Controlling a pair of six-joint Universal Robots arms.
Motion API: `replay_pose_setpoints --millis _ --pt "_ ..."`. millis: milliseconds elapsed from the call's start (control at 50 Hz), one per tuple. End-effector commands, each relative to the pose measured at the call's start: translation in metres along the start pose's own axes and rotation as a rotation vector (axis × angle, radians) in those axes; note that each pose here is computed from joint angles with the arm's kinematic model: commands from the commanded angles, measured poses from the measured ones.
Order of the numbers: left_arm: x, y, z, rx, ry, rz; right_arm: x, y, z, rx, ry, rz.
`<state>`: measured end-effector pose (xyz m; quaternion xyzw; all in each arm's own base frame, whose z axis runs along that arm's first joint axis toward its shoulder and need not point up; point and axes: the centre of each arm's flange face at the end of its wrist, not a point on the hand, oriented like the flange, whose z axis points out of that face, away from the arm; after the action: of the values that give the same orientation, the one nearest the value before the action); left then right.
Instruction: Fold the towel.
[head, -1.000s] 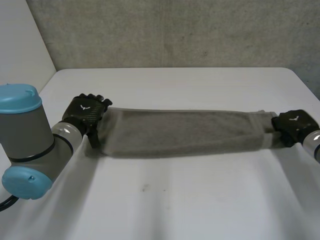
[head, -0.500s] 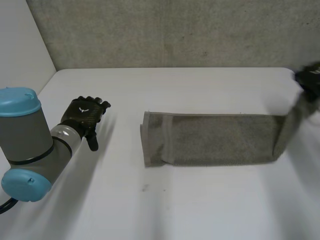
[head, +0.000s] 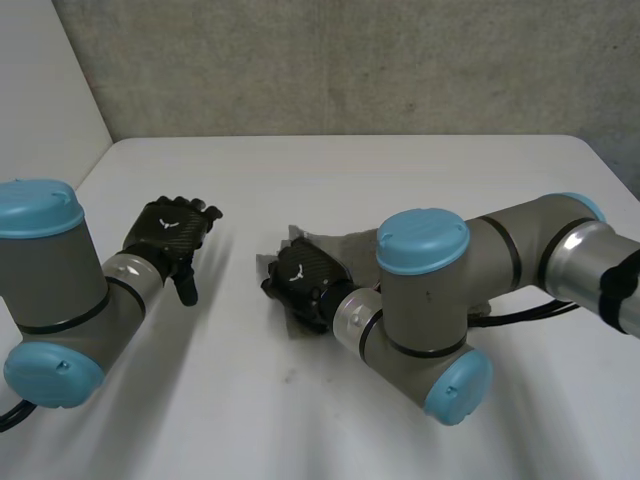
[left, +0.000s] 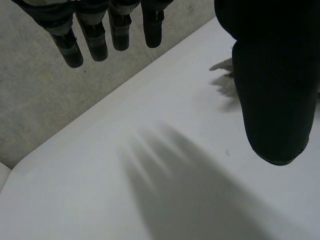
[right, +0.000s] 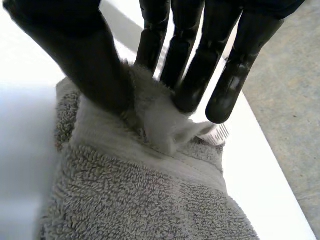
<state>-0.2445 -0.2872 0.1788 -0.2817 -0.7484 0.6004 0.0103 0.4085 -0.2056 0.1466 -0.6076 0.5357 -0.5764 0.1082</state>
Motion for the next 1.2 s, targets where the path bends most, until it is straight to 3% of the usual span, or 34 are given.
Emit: replay_pose_setpoints --millis 20,140,440,760,840,960,1040,1120,1200 --pt "0.003 -0.003 0.000 0.011 0.007 0.003 0.056 -0.005 -0.026 0.016 0.146 0.066" --pt "0.004 -0.007 -0.001 0.028 0.007 0.006 0.078 0.011 -0.046 -0.012 0.219 0.150" --pt "0.019 -0.011 -0.007 0.041 0.045 0.002 0.092 0.112 -0.095 -0.273 0.313 0.325" --pt "0.021 -0.009 -0.009 0.034 0.049 0.001 0.111 0.144 -0.099 -0.321 0.419 0.241" --pt "0.021 -0.009 -0.009 0.034 0.049 0.001 0.116 0.143 -0.099 -0.331 0.431 0.204" --pt "0.019 -0.012 -0.009 0.042 0.041 0.001 0.131 0.107 -0.087 -0.241 0.443 0.017" --pt "0.016 -0.022 -0.011 0.070 0.028 -0.002 0.086 0.035 -0.049 -0.028 0.319 -0.106" --pt "0.012 -0.027 -0.012 0.087 0.017 -0.022 0.052 0.011 -0.031 0.056 0.216 -0.136" --pt "0.005 -0.043 -0.014 0.136 -0.001 -0.099 -0.008 -0.003 -0.019 0.149 0.016 -0.217"
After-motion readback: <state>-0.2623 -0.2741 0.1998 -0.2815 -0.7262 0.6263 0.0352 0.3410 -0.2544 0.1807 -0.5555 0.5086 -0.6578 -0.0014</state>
